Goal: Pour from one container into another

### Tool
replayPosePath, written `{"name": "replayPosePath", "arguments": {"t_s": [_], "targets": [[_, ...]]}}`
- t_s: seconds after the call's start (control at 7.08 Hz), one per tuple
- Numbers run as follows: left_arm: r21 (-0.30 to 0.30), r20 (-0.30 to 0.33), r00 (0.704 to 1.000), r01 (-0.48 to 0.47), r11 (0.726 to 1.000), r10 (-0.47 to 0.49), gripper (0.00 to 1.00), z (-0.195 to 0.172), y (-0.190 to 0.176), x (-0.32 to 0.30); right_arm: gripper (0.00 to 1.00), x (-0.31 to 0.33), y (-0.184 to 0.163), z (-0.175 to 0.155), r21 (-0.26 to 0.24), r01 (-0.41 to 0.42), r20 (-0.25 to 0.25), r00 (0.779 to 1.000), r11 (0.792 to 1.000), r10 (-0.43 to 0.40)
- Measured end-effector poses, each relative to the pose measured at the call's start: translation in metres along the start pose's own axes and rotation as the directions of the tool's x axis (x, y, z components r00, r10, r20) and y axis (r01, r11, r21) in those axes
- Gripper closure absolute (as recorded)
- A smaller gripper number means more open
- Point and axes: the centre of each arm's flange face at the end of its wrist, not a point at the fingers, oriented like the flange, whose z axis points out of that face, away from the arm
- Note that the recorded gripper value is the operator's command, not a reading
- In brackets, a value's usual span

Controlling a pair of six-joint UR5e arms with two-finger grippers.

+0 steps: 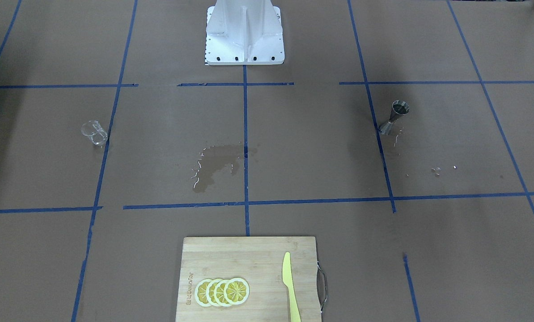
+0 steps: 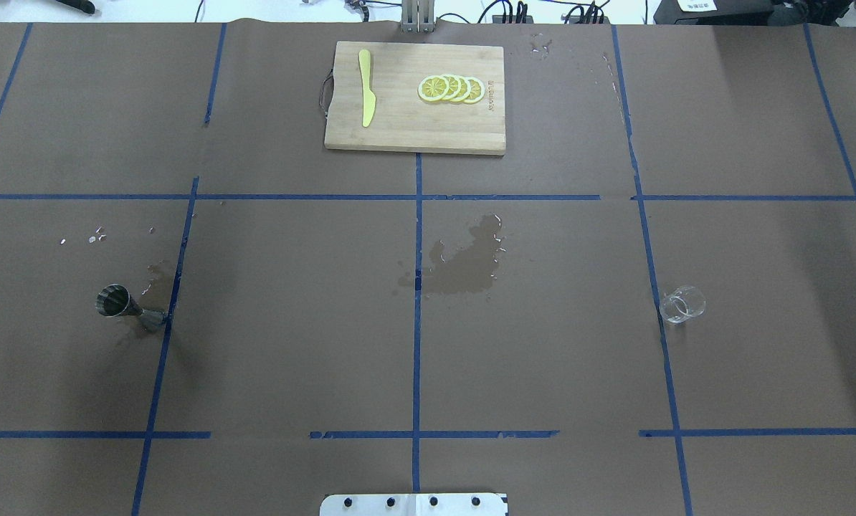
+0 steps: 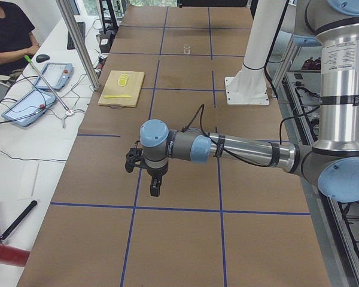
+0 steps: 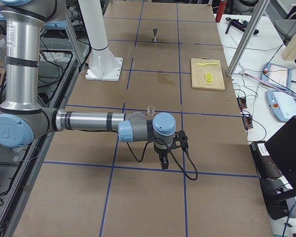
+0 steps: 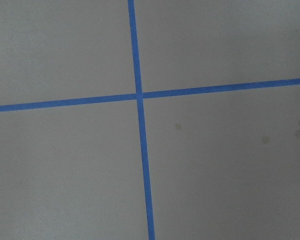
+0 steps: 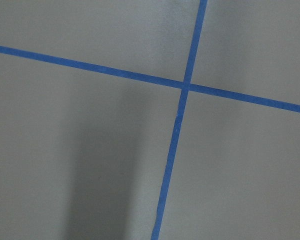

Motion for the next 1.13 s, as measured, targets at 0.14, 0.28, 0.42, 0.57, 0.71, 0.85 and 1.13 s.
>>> {"name": "replayPosePath", "arguments": {"t_s": [0.14,0.28,0.42,0.57,0.71,0.85,1.13], "targets": [[-0.009,0.001,1.0,0.008,1.0,-0.008,0.0,0.001,0.001,-0.001,0.0,-0.004,0.001,-0.004,-0.005,-0.007,-0.001,1.0,1.0,0.007],[-0.016,0.003,1.0,0.003,1.0,-0.003,0.0,0.001,0.002,-0.003,0.0,-0.007,0.002,-0.007,-0.015,-0.018,-0.004,1.0,1.0,0.018],[-0.022,0.003,1.0,-0.023,1.0,0.023,0.0,0.002,0.003,-0.007,0.0,-0.007,0.003,-0.008,-0.022,-0.024,-0.006,1.0,0.999,0.024],[-0.028,0.003,0.999,-0.047,0.998,0.048,0.0,0.004,0.006,-0.011,0.0,-0.008,0.003,-0.008,-0.024,-0.027,-0.005,1.0,0.999,0.026],[-0.033,0.002,0.998,-0.057,0.998,0.057,0.0,0.006,0.009,-0.013,0.0,-0.008,0.003,-0.008,-0.026,-0.027,-0.006,1.0,0.999,0.027],[-0.035,0.002,0.998,-0.061,0.998,0.061,0.0,0.006,0.011,-0.014,0.0,-0.009,0.001,-0.008,-0.027,-0.024,-0.009,1.0,0.999,0.024],[-0.032,0.001,0.998,-0.065,0.997,0.065,0.0,0.005,0.011,-0.013,0.0,-0.014,-0.002,-0.003,-0.037,-0.011,-0.012,1.0,0.999,0.01]]}}
